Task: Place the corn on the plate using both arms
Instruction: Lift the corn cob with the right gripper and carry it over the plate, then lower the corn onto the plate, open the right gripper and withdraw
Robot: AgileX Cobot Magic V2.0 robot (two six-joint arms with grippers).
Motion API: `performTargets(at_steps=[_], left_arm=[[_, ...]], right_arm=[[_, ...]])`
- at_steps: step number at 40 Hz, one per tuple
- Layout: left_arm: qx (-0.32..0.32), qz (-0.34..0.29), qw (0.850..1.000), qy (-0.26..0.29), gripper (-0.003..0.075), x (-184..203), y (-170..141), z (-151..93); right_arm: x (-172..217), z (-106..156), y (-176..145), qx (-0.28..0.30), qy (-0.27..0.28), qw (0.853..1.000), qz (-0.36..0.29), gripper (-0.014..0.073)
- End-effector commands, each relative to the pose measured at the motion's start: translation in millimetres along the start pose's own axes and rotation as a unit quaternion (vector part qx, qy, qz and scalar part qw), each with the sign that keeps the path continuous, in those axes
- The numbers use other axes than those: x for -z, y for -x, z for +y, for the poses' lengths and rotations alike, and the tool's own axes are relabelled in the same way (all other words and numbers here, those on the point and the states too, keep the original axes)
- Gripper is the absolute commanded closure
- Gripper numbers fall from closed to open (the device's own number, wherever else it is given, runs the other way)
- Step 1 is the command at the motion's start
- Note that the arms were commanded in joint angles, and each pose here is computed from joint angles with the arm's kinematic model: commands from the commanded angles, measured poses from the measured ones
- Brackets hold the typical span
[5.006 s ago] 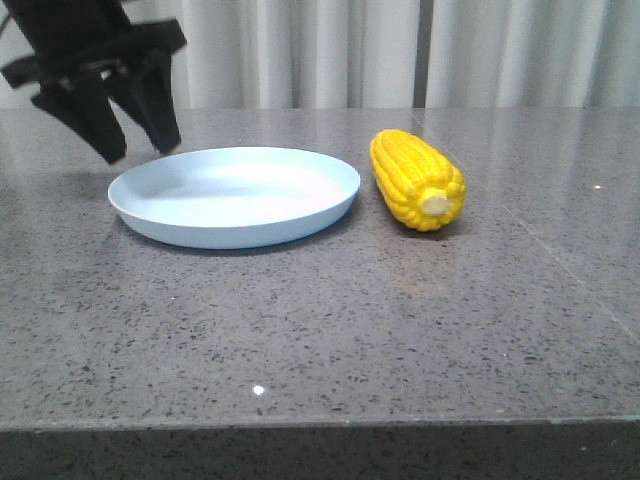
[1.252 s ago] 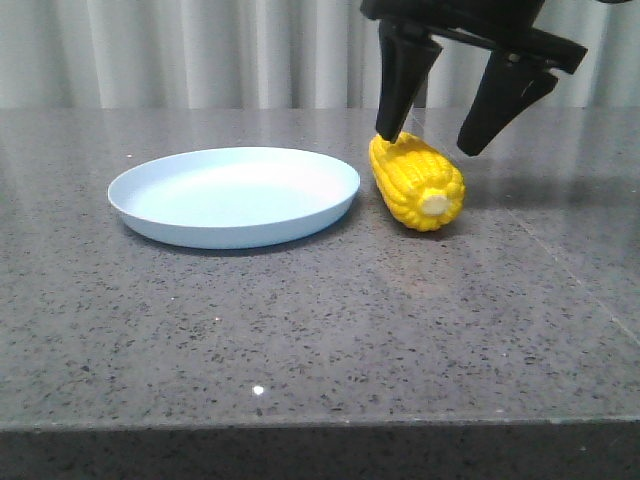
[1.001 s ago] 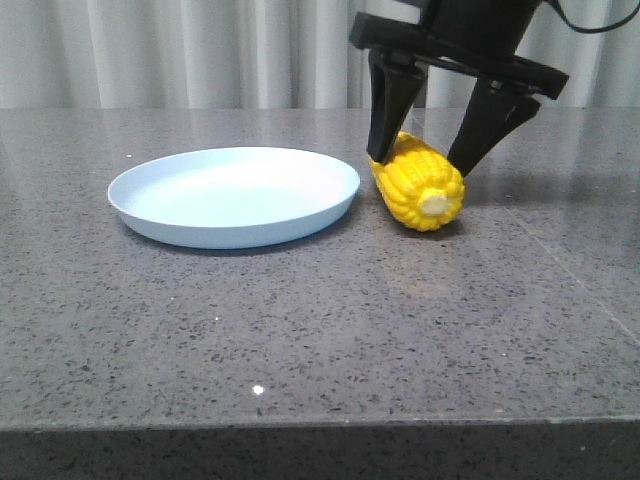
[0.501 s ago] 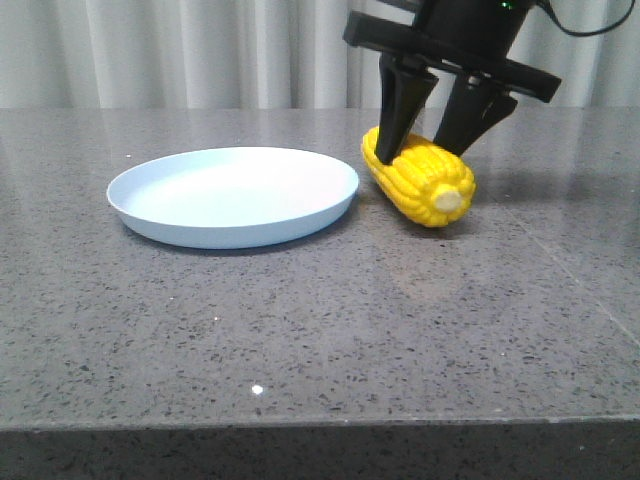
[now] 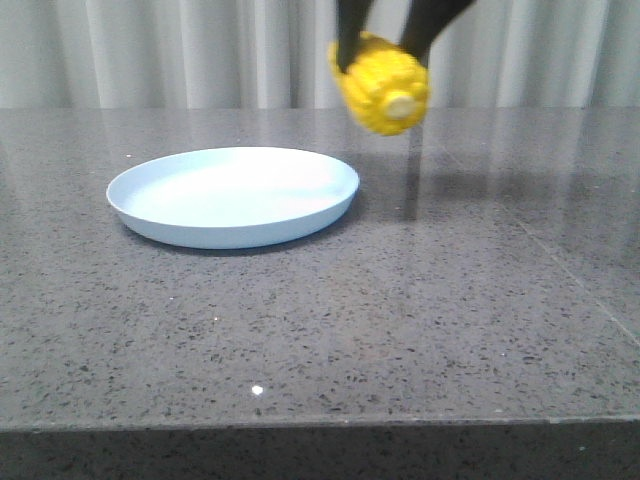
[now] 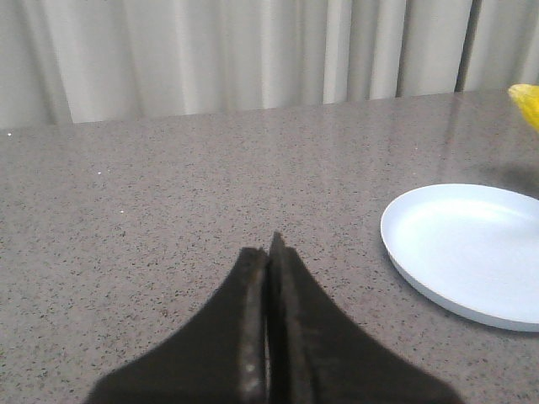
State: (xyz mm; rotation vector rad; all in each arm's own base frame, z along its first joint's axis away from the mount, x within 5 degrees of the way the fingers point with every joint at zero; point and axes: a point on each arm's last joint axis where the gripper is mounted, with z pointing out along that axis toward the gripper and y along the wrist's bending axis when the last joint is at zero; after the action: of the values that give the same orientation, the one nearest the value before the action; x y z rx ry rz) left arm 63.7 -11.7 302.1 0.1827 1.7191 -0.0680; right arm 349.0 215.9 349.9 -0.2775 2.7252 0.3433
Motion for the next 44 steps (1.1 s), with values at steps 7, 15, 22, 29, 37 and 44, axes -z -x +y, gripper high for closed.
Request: performTargets(at_steps=[7,15,22,29,37,44], left_arm=[[0.006,-0.048,0.999,0.005,0.0741,2,15,1],[0.006,-0.048,0.999,0.005,0.0741,2,15,1],[0.006,-0.048,0.999,0.005,0.0741,2,15,1],[0.006,-0.048,0.999,0.005,0.0741,2,15,1],[0.006,-0.048,0.999,0.005,0.0741,2,15,1],[0.006,-0.048,0.999,0.005,0.0741,2,15,1]], right_arm=[[0,56,3,0.031,0.031,0.999,-0.016,0.0491],[-21,63,11,-0.003,0.029,1.000,-0.005,0.0491],[-33,63,11,-0.016,0.022,1.000,0.009,0.0484],[-35,62,9,-0.017,0.017,0.999,0.021,0.0384],[-34,63,9,-0.019,0.023,0.999,0.023,0.0198],[-33,63,9,-0.019,0.024,0.999,0.022,0.0116]])
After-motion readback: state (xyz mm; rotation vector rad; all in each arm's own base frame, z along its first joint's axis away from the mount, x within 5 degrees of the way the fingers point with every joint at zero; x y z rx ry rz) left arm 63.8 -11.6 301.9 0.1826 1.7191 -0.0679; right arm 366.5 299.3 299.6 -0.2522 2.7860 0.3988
